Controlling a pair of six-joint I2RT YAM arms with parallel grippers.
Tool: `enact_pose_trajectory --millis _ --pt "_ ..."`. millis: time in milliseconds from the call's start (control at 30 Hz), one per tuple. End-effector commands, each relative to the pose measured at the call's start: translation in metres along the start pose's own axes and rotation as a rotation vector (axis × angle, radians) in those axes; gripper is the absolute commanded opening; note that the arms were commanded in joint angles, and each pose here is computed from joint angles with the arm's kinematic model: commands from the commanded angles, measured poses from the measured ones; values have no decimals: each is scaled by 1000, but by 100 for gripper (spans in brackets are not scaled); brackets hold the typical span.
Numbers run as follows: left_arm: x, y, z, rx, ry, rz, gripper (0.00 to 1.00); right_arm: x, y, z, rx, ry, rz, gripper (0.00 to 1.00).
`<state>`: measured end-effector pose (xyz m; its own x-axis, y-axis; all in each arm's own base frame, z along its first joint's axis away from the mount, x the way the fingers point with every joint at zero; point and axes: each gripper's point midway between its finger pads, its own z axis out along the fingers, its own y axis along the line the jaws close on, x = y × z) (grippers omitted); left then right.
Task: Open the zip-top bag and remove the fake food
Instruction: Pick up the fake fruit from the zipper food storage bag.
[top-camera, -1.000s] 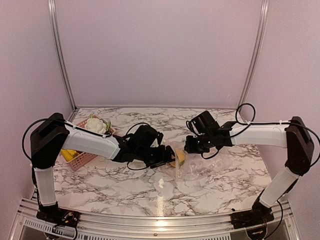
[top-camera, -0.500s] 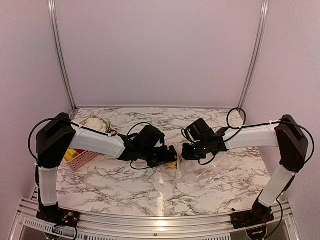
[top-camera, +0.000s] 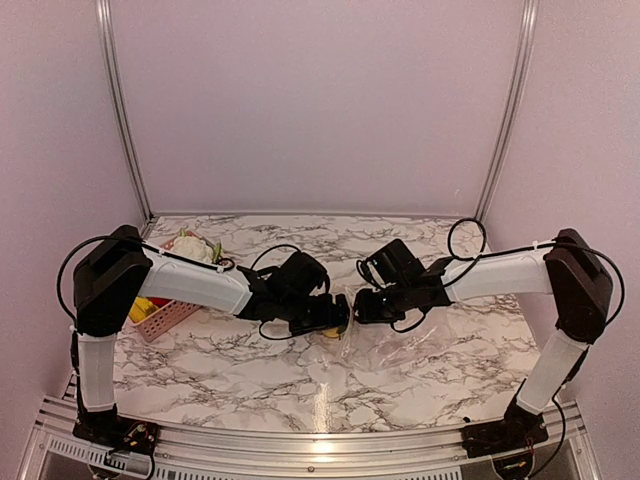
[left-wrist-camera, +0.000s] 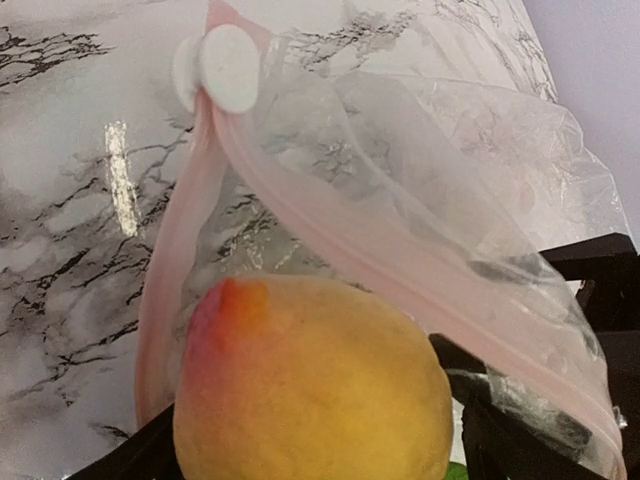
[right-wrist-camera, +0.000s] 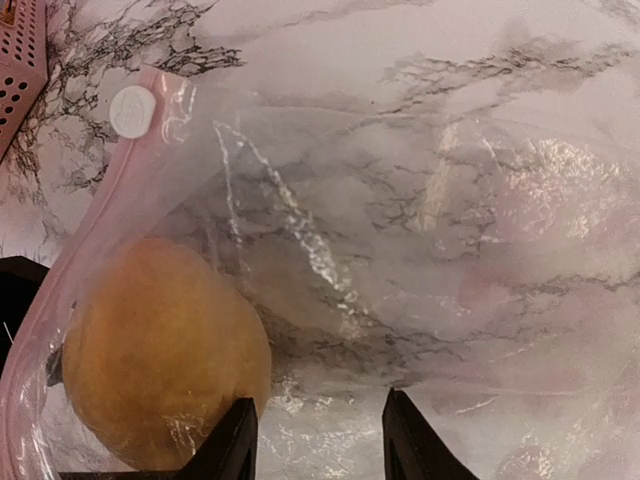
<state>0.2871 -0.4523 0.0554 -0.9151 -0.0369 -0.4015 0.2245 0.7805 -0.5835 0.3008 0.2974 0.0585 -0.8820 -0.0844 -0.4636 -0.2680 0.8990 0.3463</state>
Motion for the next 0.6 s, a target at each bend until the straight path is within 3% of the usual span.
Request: enact_pose_trajectory --millis 0,333,567 --pt "0 13 6 -54 0 14 95 6 12 7 -38 11 -15 43" --pt "-1 18 6 -73 -6 13 96 11 19 13 -46 24 -33 52" --pt "-1 20 3 -82 -10 14 83 11 14 14 -20 21 -29 56"
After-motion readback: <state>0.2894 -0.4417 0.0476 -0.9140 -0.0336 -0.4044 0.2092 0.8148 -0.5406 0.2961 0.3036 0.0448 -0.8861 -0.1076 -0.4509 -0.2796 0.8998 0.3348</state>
